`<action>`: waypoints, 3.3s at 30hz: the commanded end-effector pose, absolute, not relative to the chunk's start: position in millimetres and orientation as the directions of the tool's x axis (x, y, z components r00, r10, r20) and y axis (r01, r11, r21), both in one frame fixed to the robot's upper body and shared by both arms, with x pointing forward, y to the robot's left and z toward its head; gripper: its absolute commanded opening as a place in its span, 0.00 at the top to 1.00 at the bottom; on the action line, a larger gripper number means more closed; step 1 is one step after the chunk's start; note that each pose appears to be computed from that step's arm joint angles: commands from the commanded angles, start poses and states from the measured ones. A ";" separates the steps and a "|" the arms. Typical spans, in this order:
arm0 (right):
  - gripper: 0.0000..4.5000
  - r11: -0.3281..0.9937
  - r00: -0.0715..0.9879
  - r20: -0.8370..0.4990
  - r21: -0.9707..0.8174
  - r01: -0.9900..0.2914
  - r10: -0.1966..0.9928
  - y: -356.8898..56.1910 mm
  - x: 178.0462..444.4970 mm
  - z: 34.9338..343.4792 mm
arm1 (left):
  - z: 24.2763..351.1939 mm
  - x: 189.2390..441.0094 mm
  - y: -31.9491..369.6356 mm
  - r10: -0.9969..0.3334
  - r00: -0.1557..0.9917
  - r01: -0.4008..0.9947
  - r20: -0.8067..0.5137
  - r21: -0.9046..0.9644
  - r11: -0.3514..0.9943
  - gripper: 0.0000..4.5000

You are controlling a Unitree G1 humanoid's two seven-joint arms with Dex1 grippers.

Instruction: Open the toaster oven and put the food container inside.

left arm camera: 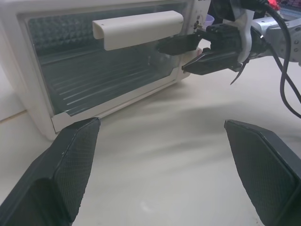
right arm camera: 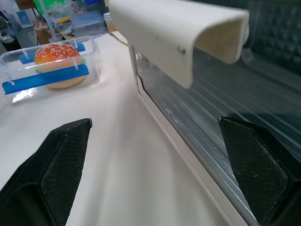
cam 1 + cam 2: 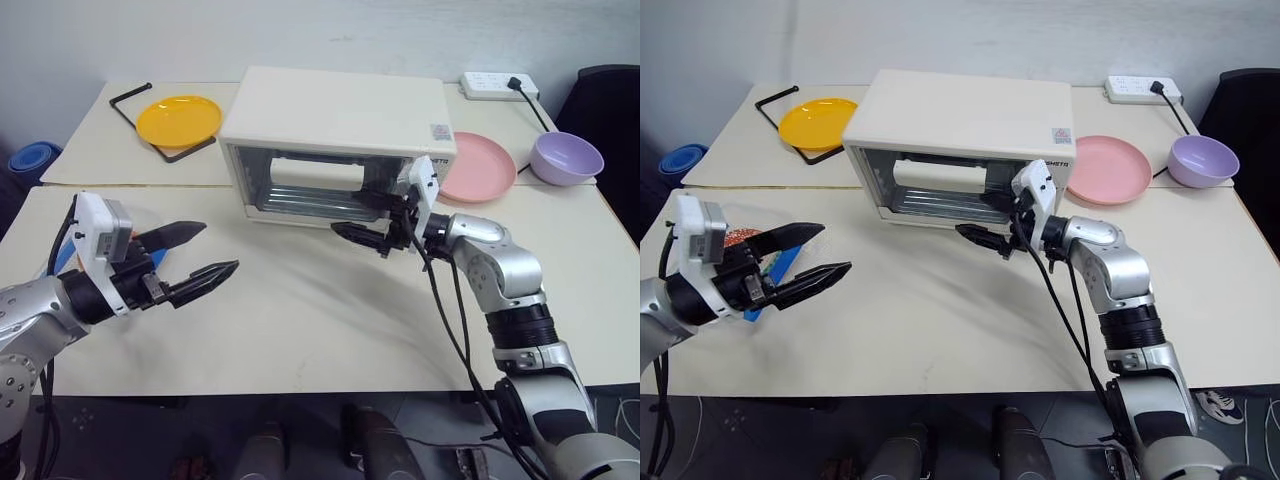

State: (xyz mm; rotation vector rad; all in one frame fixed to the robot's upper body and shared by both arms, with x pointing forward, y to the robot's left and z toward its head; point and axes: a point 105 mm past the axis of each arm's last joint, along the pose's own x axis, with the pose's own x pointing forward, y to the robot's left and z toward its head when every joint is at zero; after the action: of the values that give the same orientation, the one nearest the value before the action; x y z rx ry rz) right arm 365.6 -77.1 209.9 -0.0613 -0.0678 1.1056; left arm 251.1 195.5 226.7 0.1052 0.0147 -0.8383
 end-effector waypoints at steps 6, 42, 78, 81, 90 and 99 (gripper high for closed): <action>0.00 0.399 0.387 0.103 -0.155 -0.904 0.916 -74.0 350.0 241.4 | 232.9 256.6 195.8 -0.740 0.672 0.736 -0.029 0.132 0.664 0.00; 0.00 0.298 0.282 0.116 -0.146 -0.943 0.952 -61.2 295.8 222.1 | 288.4 376.9 175.4 -0.822 0.565 0.770 -0.063 0.396 0.500 0.99; 0.00 0.369 0.378 -0.054 -0.133 -0.920 0.924 -131.3 254.0 232.1 | 159.0 340.1 179.8 -0.746 0.474 0.876 -0.468 0.336 0.346 0.99; 0.00 0.345 0.354 -0.045 -0.143 -0.928 0.934 -127.9 256.8 236.5 | 161.3 332.6 181.0 -0.754 0.477 0.876 -0.451 0.317 0.365 0.99; 0.00 0.222 0.230 -0.034 -0.148 -0.964 0.973 -112.4 264.6 247.5 | 227.8 285.2 223.4 -0.628 0.771 0.637 -0.108 0.159 0.755 0.62; 0.00 0.103 0.112 -0.065 -0.134 -0.986 0.992 -95.3 289.7 239.8 | 201.9 205.4 282.9 -0.106 0.992 0.097 -0.074 -0.113 0.989 0.14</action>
State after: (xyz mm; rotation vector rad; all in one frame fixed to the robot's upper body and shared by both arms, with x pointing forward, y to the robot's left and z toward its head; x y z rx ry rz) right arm 289.6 -98.4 233.9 -0.1297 -0.0070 1.4302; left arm 225.5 269.7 194.1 -0.1146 0.1077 -0.1833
